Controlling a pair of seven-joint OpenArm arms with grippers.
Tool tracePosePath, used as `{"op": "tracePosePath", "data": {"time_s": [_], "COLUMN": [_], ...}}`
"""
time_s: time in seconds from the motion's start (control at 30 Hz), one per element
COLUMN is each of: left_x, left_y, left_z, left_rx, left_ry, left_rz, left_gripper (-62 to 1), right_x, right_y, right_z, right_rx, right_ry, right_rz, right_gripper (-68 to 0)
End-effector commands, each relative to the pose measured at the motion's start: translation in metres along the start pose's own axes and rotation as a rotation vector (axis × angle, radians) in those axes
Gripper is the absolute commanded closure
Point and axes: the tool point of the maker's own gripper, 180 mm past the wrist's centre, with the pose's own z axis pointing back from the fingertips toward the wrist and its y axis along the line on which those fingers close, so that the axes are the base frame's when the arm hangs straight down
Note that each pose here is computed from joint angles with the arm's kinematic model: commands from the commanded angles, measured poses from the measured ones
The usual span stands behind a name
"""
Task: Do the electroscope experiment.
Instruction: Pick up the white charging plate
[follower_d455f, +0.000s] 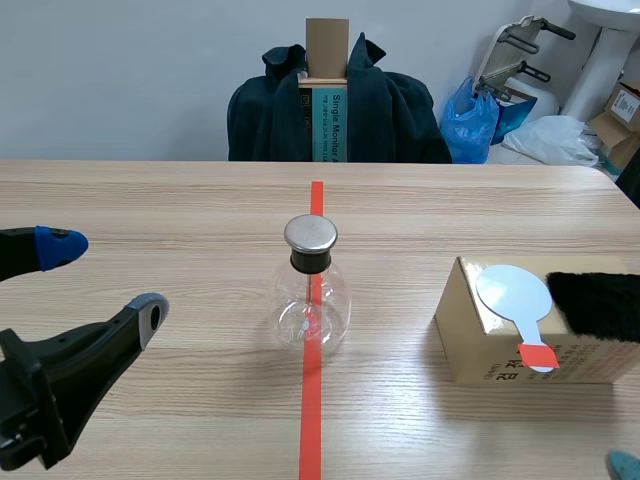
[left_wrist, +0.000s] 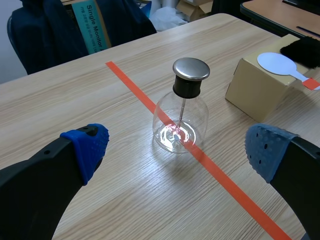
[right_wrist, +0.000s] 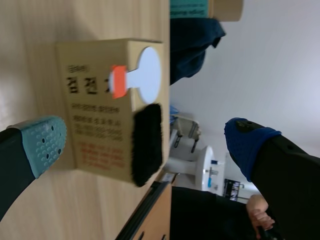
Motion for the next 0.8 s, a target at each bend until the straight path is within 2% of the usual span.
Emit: {"op": "tracePosePath", "data": {"time_s": [0.0, 0.13, 0.23, 0.3, 0.43, 0.6, 0.77], "left_x": [0.008, 0.007, 0.007, 0.007, 0.005, 0.004, 0.004], "left_y": [-0.001, -0.001, -0.001, -0.001, -0.002, -0.002, -0.002], "left_z": [-0.001, -0.001, -0.001, -0.001, -0.001, -0.001, -0.001], "left_rx": [-0.002, -0.003, -0.003, -0.003, -0.005, -0.006, -0.006], "left_ry": [-0.032, -0.028, -0.028, -0.027, -0.015, -0.012, -0.012], "left_rz": [-0.001, -0.008, -0.008, -0.008, -0.037, -0.042, -0.042], "left_gripper": [-58.5, -58.5, -58.5, -58.2, -57.8, -47.5, -47.3], "right_x": [-0.005, -0.015, -0.020, -0.020, -0.013, -0.016, -0.020], "right_y": [-0.009, 0.011, 0.020, 0.021, 0.018, 0.006, -0.007], "right_z": [-0.008, -0.018, -0.030, -0.038, -0.051, -0.070, -0.083], "right_rx": [-0.051, -0.025, -0.033, -0.049, -0.078, -0.135, -0.180], "right_ry": [0.017, 0.091, 0.139, 0.148, 0.139, 0.193, 0.219], "right_rz": [0.005, 0.038, 0.033, 0.027, 0.003, -0.019, -0.024], "right_gripper": [-67.9, -67.9, -67.9, -67.9, -67.9, -67.9, -67.9]}}
